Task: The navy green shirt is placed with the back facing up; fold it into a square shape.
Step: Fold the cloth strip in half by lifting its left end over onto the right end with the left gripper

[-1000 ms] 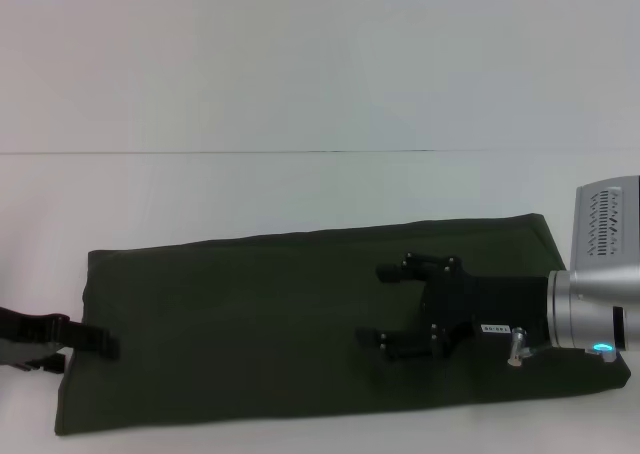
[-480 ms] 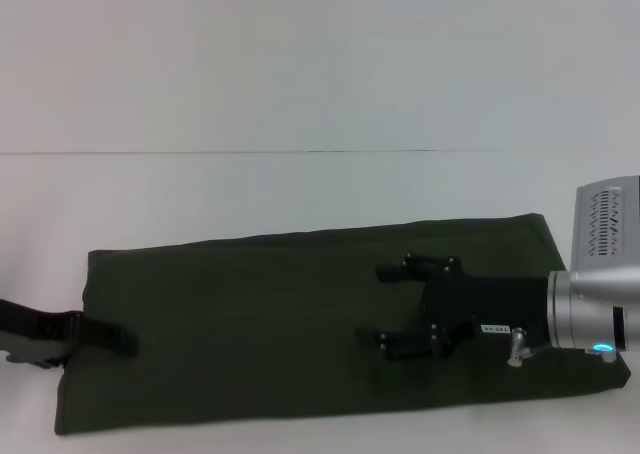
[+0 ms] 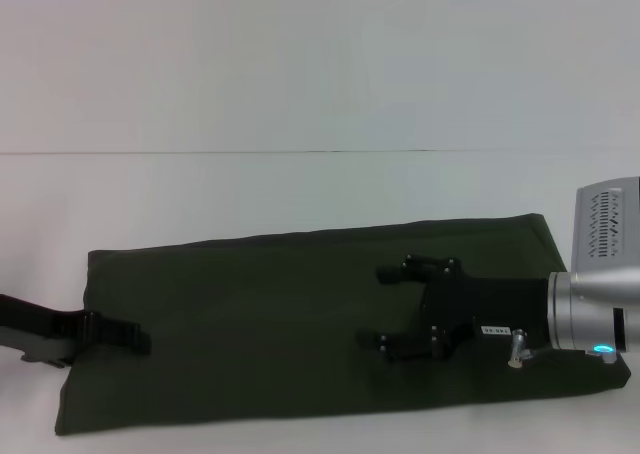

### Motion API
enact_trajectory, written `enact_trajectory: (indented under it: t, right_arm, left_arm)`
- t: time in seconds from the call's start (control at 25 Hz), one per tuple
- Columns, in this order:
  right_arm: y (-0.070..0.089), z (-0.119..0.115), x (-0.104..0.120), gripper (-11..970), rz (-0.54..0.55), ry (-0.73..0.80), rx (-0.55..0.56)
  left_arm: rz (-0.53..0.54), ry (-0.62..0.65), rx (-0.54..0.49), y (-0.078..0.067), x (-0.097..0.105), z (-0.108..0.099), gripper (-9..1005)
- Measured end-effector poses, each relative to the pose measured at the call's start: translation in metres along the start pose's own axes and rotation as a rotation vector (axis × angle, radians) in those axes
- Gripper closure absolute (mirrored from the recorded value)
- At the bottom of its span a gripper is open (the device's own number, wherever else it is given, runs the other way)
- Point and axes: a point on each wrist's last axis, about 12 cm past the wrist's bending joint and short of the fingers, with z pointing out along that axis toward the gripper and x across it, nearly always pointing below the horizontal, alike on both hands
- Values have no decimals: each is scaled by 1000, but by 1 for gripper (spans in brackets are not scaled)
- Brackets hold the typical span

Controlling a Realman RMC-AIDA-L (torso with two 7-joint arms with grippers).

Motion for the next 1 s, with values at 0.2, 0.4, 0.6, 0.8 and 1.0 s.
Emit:
enact_trajectory:
  t: [0.2,0.4,0.6,0.8,1.0]
  right_arm:
    - [0,0,0,32,0,1,-1]
    - [0,0,0,32,0,0,-1]
    - [0,0,0,32,0,0,-1]
    - [0,0,0,32,0,0,-1]
    - [0,0,0,32,0,-2,0]
  left_arm:
    - [-7,-10,14,-2,-1,2,114]
    - [-16,-23,48,-7,-1,5,114]
    - [-9,-23,55,-12,-2,10,115]
    - [-4,-25,49,-13,-3,12,115]
    - [-25,-30,47,-11,-3,9,116]
